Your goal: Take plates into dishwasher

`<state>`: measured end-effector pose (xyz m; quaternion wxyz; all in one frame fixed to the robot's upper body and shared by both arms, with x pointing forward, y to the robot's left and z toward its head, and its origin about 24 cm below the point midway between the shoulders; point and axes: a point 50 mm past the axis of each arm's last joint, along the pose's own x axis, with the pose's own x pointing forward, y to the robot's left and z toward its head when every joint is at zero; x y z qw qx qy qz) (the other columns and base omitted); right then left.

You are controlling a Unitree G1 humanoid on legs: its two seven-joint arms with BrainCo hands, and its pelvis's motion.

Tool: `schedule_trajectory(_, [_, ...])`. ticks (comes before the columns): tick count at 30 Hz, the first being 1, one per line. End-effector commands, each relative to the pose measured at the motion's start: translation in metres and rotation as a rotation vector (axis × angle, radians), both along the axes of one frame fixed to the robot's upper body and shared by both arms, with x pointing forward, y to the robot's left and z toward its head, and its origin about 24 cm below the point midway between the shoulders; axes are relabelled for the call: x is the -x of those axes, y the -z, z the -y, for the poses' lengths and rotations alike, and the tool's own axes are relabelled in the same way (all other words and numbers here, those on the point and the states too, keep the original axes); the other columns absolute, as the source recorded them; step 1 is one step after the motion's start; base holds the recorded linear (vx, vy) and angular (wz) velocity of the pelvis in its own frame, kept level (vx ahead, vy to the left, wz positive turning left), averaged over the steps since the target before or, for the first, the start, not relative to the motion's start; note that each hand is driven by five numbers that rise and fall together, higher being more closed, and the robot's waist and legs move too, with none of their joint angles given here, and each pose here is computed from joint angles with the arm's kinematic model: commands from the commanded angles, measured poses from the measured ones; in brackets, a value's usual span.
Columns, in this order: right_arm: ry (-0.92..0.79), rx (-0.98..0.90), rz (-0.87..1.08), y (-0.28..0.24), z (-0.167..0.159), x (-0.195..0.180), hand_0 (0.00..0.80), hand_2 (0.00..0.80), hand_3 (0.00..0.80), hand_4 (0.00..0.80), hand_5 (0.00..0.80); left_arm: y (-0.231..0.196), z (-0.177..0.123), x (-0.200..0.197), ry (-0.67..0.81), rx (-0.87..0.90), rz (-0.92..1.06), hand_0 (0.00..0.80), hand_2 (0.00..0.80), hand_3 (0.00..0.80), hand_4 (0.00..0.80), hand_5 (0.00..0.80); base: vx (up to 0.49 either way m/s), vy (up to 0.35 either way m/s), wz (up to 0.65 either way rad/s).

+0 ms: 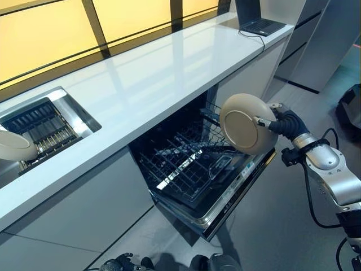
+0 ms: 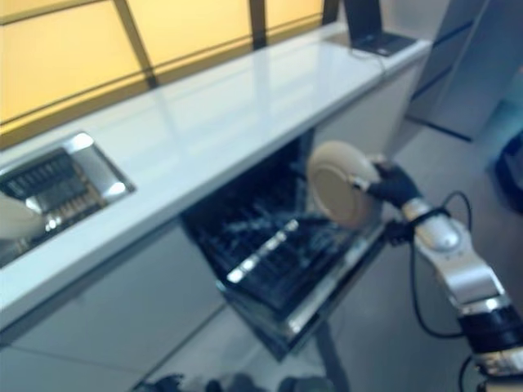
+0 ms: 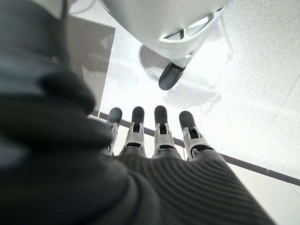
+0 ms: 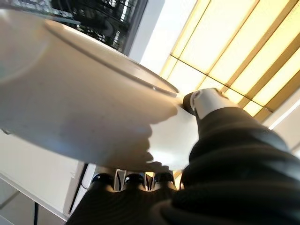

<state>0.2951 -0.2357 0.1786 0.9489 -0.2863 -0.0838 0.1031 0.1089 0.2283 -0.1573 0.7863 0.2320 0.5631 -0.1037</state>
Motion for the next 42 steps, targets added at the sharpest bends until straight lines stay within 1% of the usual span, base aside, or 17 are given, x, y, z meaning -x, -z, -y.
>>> schedule_trajectory(1, [-0.093, 0.020, 0.134, -0.030, -0.027, -0.008, 0.800, 0.800, 0.800, 0.800, 0.800, -0.008, -0.009, -0.017, -0.040, -0.002, 0.083, 0.000, 0.000, 0.000, 0.000, 0.000, 0.068, 0.103, 0.00])
schedule_trajectory(6, [-0.092, 0.005, 0.096, -0.014, -0.038, -0.011, 0.800, 0.800, 0.800, 0.800, 0.800, -0.011, -0.008, -0.026, -0.014, -0.015, 0.090, 0.000, 0.000, 0.000, 0.000, 0.000, 0.051, 0.084, 0.03])
schedule_trajectory(16, [-0.121, -0.006, 0.032, 0.016, -0.064, -0.012, 0.800, 0.800, 0.800, 0.800, 0.800, -0.008, -0.002, -0.024, -0.003, -0.017, 0.074, 0.000, 0.000, 0.000, 0.000, 0.000, 0.060, 0.070, 0.01])
schedule_trajectory(23, [-0.069, 0.008, 0.037, 0.030, -0.079, -0.018, 0.800, 0.800, 0.800, 0.800, 0.800, -0.009, 0.006, -0.030, -0.001, -0.003, 0.089, 0.000, 0.000, 0.000, 0.000, 0.000, 0.049, 0.051, 0.02])
schedule_trajectory(31, [0.017, 0.023, 0.073, 0.034, -0.086, -0.029, 0.800, 0.800, 0.800, 0.800, 0.800, -0.013, 0.009, -0.042, 0.003, 0.000, 0.122, 0.000, 0.000, 0.000, 0.000, 0.000, 0.031, 0.037, 0.12])
schedule_trajectory(42, [0.071, 0.080, 0.086, 0.037, -0.092, -0.039, 0.800, 0.800, 0.800, 0.800, 0.800, -0.014, 0.008, -0.043, 0.006, -0.001, 0.128, 0.000, 0.000, 0.000, 0.000, 0.000, 0.043, 0.028, 0.09])
